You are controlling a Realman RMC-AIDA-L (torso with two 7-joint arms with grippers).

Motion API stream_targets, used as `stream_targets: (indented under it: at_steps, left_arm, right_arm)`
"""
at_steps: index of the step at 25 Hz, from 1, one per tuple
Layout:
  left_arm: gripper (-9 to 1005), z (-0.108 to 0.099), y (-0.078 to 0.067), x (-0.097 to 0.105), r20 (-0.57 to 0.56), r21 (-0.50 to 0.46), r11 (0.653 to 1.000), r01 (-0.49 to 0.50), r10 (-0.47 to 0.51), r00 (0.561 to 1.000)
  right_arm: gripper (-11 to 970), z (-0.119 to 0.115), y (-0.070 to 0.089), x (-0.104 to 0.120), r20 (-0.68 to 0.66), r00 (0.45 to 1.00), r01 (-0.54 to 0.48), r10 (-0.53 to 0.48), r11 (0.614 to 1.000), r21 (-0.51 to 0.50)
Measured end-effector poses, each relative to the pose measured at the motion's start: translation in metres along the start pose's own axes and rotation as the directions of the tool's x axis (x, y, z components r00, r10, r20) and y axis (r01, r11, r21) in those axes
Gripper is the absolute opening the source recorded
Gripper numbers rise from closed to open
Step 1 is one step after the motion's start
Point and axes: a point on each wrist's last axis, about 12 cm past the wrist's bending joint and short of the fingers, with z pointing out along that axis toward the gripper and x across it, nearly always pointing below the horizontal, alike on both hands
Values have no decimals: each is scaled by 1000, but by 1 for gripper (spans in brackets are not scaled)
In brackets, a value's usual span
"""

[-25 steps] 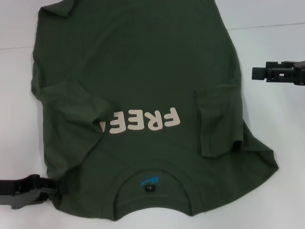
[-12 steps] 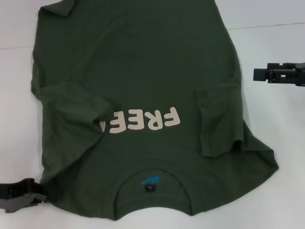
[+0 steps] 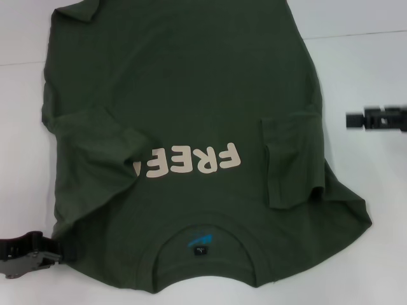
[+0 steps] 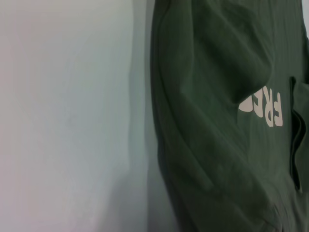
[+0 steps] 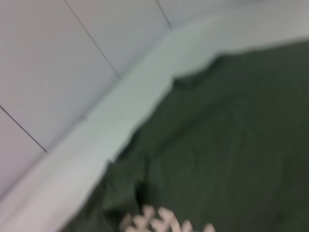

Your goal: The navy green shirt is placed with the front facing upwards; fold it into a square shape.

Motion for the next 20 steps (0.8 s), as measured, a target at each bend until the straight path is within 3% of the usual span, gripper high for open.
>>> stream_targets:
  at_steps: [8,15,20]
  left_arm:
    - [21,0,-5,0,-25,20,999,-42,42,999]
    - [21,-4,-9,-3,-19,30,997,-68,69,997]
    - [21,-4,-10,-4,-14,34,997,-62,63,998]
  right_arm:
    - [944,-8,-18,24,-222,956,-155,194,971,183]
    - [945,7,-21,37,-344,902,-199,261,958,204]
    - [945,19,-21,34,-395,882,-190,256,961,199]
